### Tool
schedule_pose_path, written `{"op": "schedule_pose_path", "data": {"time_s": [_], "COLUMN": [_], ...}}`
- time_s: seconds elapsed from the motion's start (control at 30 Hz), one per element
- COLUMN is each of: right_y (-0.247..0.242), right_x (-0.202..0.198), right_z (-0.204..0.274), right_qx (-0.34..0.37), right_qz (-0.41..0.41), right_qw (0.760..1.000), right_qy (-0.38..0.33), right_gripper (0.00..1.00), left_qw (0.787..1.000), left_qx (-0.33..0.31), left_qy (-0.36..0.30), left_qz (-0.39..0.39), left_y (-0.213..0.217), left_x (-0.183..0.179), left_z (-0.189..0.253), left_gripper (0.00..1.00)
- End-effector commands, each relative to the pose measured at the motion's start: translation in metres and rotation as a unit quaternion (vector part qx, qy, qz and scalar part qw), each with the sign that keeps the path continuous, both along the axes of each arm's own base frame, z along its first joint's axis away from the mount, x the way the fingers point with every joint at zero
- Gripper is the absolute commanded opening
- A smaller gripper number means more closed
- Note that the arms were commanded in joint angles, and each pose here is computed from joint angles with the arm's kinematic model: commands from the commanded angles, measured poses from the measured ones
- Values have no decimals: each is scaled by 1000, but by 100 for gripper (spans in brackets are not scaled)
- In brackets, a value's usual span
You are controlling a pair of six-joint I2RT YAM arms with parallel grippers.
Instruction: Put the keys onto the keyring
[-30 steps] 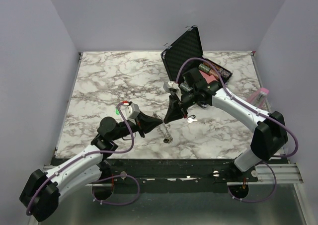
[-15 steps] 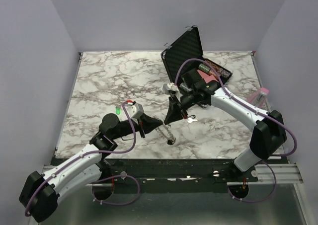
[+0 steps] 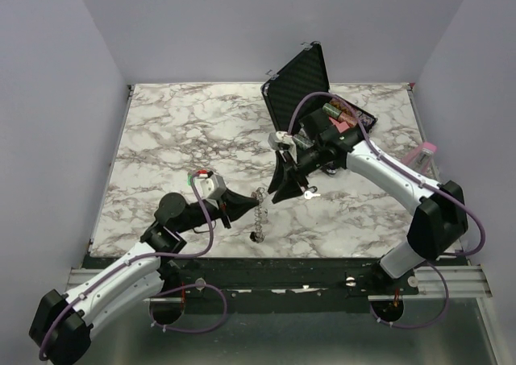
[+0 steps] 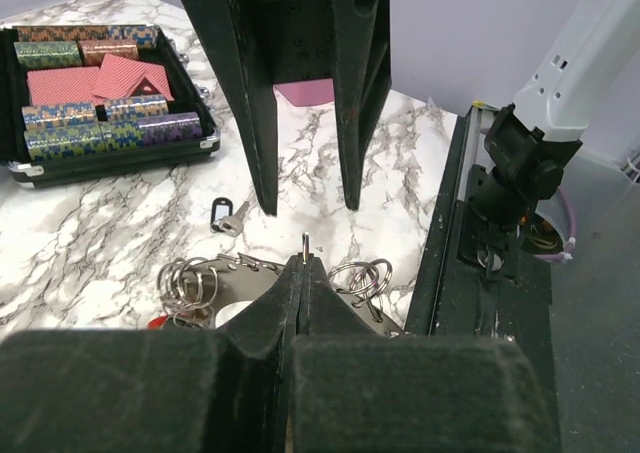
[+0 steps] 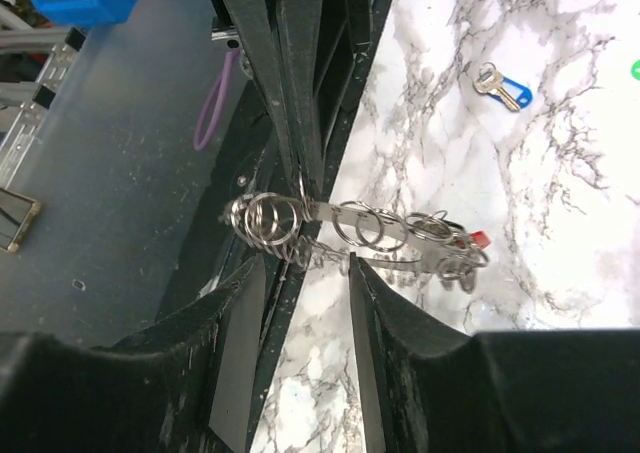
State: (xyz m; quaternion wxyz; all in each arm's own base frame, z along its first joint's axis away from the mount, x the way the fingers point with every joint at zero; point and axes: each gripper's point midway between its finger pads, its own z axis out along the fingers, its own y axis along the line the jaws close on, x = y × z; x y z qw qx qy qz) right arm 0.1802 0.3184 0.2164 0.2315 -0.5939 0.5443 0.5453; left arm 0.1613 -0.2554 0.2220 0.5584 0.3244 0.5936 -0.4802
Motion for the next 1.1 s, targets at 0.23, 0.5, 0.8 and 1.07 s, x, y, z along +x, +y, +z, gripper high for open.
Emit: {"op": "schedule_pose_path", "data": {"time_s": [0.23,0.5,0.8,1.07], "right_y": [-51,-88,-108,-125], "right_x": [28,35,46,81], "right_z": [4,-17,-58,-104], "right_qx": [53,84,-15,-86], "right_qz": [-82,-114,-121,-123], "right_qw": [994,985,981,968], "right_qy": [-50,-100,-150,-203], "right_gripper": [57,71,76,72], "left_qw": [997,992,984,977], "left_qx": [-20,-1,41,66], "left_qy": [-79,-121,-159,-191], "left_qz": [-3,-25,-64,-61], "left_y": [10,12,15,23], "left_x": [-10,-19,-36,-41], "left_z": [30,48,70,67], "left_gripper": [0,0,0,0]}}
